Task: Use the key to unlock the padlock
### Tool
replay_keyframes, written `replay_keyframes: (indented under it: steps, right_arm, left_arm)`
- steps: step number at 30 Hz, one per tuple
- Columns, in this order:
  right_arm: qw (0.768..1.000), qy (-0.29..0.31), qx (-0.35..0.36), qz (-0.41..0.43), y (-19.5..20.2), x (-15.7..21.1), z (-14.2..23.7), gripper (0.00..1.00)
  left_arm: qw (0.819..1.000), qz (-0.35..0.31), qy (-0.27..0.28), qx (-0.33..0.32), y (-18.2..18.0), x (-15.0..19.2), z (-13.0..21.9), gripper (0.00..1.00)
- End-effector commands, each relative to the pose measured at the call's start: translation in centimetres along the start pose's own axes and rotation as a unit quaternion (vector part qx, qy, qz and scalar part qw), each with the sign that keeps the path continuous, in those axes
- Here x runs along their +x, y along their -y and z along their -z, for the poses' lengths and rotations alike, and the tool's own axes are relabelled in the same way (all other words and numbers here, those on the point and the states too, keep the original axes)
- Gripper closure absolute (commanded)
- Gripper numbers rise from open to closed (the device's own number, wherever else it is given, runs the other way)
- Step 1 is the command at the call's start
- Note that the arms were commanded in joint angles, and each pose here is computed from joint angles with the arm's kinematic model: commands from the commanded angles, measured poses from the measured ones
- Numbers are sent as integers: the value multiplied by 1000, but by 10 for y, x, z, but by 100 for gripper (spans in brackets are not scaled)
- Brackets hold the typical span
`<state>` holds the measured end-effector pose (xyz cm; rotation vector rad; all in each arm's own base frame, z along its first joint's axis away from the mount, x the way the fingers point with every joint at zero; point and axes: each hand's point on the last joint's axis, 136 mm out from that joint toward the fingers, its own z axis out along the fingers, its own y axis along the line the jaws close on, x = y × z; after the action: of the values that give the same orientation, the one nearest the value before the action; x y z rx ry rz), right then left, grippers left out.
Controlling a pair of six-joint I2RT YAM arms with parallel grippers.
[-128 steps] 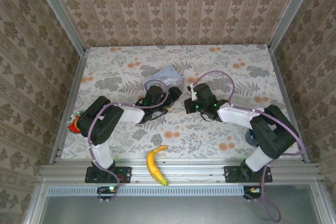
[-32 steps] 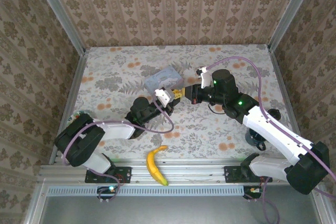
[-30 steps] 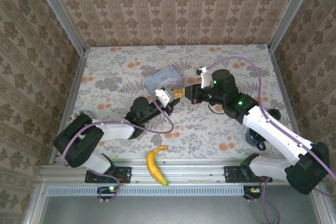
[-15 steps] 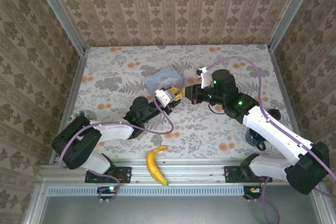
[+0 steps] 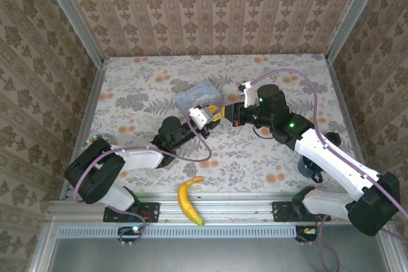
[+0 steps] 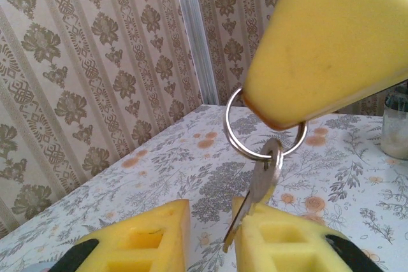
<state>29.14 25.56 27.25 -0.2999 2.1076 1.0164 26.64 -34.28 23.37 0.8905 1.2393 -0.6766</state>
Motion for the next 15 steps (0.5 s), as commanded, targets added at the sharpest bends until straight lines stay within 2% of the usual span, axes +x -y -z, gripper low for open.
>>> replay_keyframes:
  steps: [1,6,15]
  right_arm:
    - [1000,0,-2,-5,-1,2,0,100]
    - [1000,0,-2,-6,0,2,-1,100]
    - [1000,-2,2,-8,2,4,-2,100]
  left_arm:
    - [999,4,33,7,1,-19,-4,74]
    - [999,6,33,11,2,-19,-4,75]
    - [999,3,35,14,4,-21,-3,86]
